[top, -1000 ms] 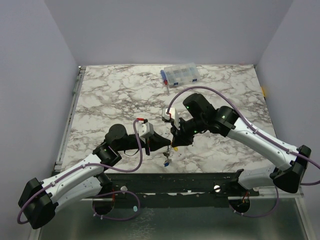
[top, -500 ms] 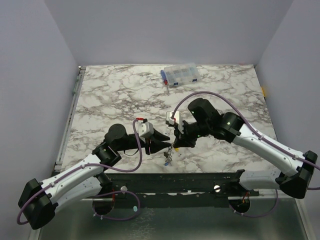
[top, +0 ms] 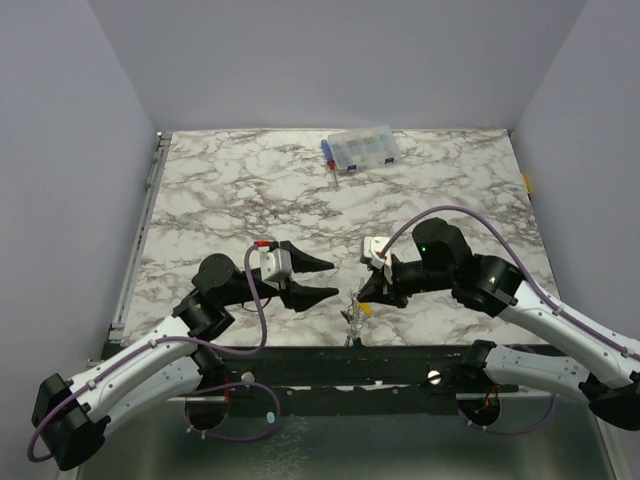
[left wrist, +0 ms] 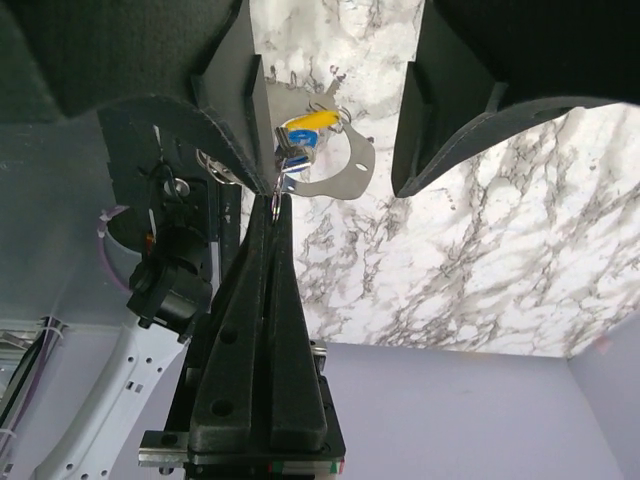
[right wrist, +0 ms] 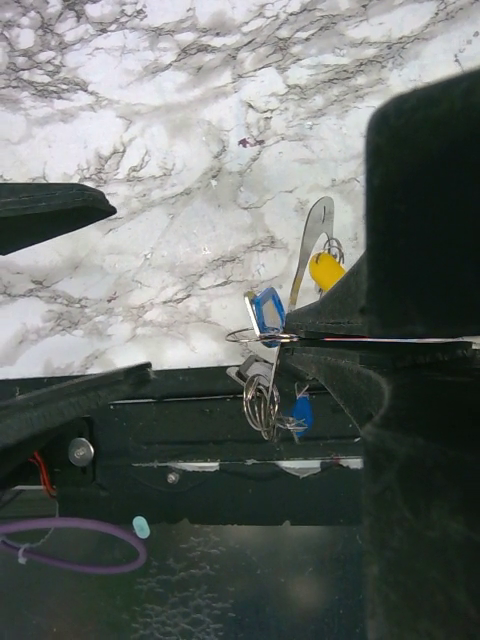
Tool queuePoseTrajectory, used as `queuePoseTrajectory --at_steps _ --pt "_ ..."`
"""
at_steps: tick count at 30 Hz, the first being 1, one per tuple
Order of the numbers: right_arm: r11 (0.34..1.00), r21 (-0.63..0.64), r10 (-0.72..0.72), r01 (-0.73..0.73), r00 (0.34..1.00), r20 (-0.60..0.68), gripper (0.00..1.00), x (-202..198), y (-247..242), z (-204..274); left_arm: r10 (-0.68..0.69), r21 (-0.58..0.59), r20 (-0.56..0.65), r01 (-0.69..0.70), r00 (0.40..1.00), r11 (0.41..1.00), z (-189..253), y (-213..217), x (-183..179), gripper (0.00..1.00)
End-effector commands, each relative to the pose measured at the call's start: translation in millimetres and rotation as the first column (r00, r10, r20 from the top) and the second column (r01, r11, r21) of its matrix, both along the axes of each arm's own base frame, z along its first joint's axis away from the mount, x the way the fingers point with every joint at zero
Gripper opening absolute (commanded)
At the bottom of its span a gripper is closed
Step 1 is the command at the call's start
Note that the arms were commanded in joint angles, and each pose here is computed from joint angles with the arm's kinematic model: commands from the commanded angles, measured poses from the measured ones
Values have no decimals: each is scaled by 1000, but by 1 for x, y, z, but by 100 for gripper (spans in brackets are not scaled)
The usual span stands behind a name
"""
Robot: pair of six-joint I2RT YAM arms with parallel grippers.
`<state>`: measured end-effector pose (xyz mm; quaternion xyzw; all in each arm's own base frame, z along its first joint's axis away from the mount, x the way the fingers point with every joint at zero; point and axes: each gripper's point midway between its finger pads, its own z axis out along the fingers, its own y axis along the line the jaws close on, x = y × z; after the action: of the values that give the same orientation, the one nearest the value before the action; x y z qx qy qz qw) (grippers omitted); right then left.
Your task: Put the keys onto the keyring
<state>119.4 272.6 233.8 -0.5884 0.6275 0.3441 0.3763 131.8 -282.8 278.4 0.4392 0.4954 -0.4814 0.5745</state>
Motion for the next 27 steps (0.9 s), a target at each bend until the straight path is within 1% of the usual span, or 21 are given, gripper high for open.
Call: queuePoseTrajectory --at_steps 1,5,8,11,15,19,24,27 --pt "990 137 30 -35 999 37 1 -6 10 22 -43 -21 75 45 996 999 4 1 -9 53" --pt "988 150 37 -42 999 37 1 -8 10 22 -94 -35 81 97 992 995 1 -1 -17 51" --pt "988 150 40 -44 999 32 1 -8 12 23 -126 -25 60 128 990 992 -4 -4 -19 48" --pt "987 157 39 -41 999 21 1 -8 14 26 -149 -15 42 150 988 989 -9 -7 -22 48" --pt "987 157 43 -45 999 12 1 -8 16 26 -144 -16 45 145 989 989 -10 -8 -22 47" --pt "987 156 44 -45 999 9 1 -7 17 26 -141 -15 41 141 989 990 -12 -9 -22 42" --pt "985 165 45 -47 999 17 0 -6 19 29 -138 -10 30 138 990 990 -15 -10 -20 42" --pt "984 173 46 -51 998 30 1 -6 18 31 -134 -7 28 134 991 991 -16 -10 -19 44"
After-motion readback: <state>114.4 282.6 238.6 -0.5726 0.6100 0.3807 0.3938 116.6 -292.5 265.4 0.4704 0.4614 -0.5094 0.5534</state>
